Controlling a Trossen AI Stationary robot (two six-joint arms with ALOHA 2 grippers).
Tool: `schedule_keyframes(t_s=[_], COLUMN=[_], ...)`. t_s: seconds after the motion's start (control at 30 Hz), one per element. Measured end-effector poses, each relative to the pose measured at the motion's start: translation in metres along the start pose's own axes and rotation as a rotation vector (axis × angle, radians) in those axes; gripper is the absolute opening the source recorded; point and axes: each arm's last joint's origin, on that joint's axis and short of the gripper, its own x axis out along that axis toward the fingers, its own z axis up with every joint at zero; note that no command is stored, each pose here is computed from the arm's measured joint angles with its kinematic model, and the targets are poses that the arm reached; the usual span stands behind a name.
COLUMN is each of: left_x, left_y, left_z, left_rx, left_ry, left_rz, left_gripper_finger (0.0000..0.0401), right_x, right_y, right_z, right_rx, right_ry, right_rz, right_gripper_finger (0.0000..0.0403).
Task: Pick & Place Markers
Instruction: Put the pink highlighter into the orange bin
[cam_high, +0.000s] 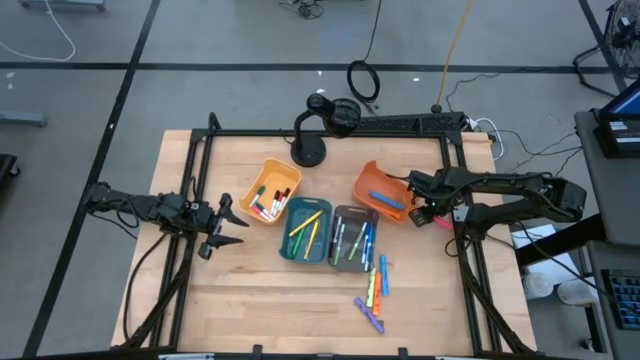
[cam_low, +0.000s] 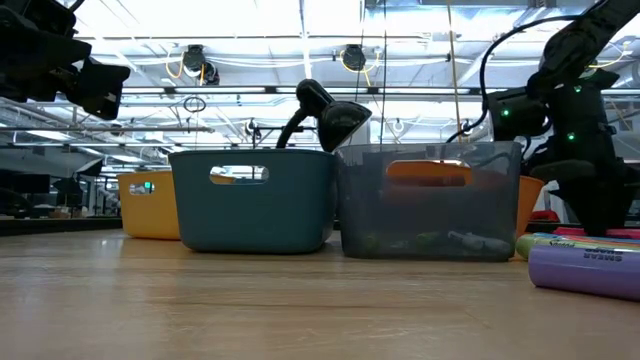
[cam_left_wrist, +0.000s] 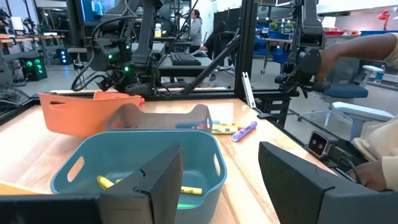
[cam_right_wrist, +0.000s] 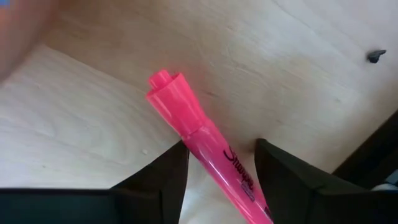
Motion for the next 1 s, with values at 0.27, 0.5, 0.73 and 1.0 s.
schedule_keyframes(t_s=[0.27,0.5,0.73,1.0], left_x=[0.0,0.0,0.0,0.0], left_y=[0.0,0.0,0.0,0.0], left_z=[0.0,0.0,0.0,0.0], left_rx=[0.0,0.0,0.0,0.0], left_ry=[0.0,0.0,0.0,0.0], left_rz=[0.0,0.0,0.0,0.0], left_gripper_finger=[0.0214,0.0214,0.0214,0.0214], right_x=[0.0,0.0,-0.004,-0.027], right_y=[0.001,-0.001,0.001,0.008], right_z=[-0.001,-0.005,-0.009,-0.012], right_rx=[0.019,0.097,0.104,0.042], right_ry=[0.016,0.075,0.163,0.101], right_rz=[0.02,0.025,0.148,0.242], right_gripper_finger=[0.012,0.0041,0.004,0.004])
